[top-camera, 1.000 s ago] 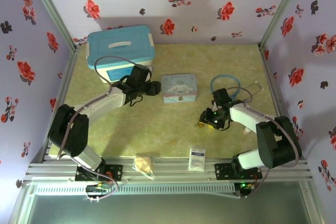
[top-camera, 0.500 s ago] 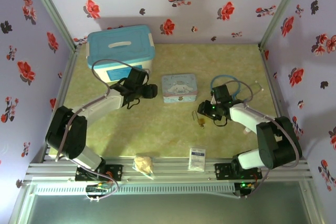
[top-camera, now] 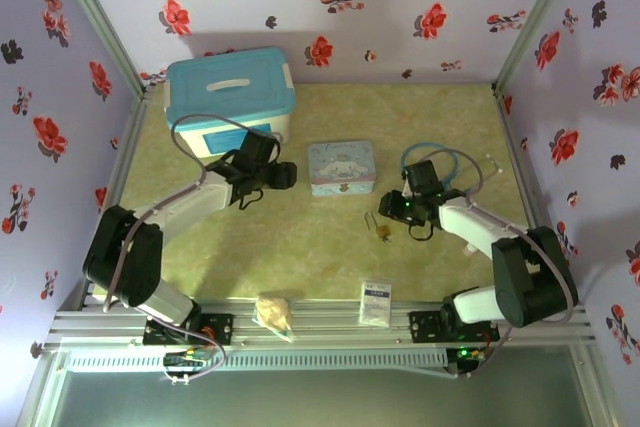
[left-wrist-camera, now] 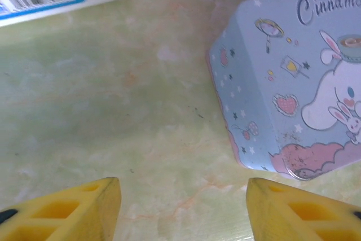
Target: Unlock the padlock with the key
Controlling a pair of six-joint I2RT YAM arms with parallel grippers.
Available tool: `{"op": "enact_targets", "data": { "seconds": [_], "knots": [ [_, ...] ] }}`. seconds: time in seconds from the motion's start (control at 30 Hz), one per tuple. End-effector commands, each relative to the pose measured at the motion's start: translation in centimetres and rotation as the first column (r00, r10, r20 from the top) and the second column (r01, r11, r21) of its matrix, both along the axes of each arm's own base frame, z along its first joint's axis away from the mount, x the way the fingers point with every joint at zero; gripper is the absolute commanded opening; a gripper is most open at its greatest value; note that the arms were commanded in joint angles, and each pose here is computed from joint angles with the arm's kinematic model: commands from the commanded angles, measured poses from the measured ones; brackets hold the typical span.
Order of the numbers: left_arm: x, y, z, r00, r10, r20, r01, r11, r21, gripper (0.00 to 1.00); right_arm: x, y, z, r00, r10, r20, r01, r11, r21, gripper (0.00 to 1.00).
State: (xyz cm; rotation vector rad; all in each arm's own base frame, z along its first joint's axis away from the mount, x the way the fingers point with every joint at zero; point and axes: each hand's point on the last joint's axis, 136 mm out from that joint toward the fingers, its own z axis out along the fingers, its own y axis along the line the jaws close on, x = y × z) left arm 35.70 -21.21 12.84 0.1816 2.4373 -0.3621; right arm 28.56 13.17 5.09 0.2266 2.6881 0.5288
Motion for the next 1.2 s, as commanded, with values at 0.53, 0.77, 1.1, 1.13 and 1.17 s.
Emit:
{"op": "enact_targets", "data": {
  "seconds": [0.53,0.77,1.1,1.13,1.17],
  "knots": [
    [3.2,20.6,3.1,0.763,0.296,0.575,-0.485,0.85,0.206,1.0,7.4,-19.2,6.4,0.759,-0.251,0.601,0.522,0.787,-0.33,0.99],
    [5.5,22.7,3.1,0.76,0.326,0.562,-0.461,0.88,0.112,1.0,9.3,-16.7,6.0,0.699,-0.179,0.693,0.438,0.873,-0.216,0.99],
    [4.7,24.5,-1.4,0.803,0.355,0.478,-0.462,0.878,0.124,1.0,10.6,-16.4,3.8,0.677,-0.129,0.725,0.415,0.88,-0.231,0.99],
    [4.5,24.7,-2.3,0.795,0.364,0.484,-0.47,0.875,0.114,1.0,10.7,-16.4,3.7,0.695,-0.135,0.706,0.413,0.879,-0.238,0.99],
    [4.4,24.6,-2.5,0.78,0.356,0.515,-0.466,0.879,0.099,1.0,10.8,-16.4,3.7,0.689,-0.131,0.713,0.415,0.878,-0.24,0.99]
  ]
}}
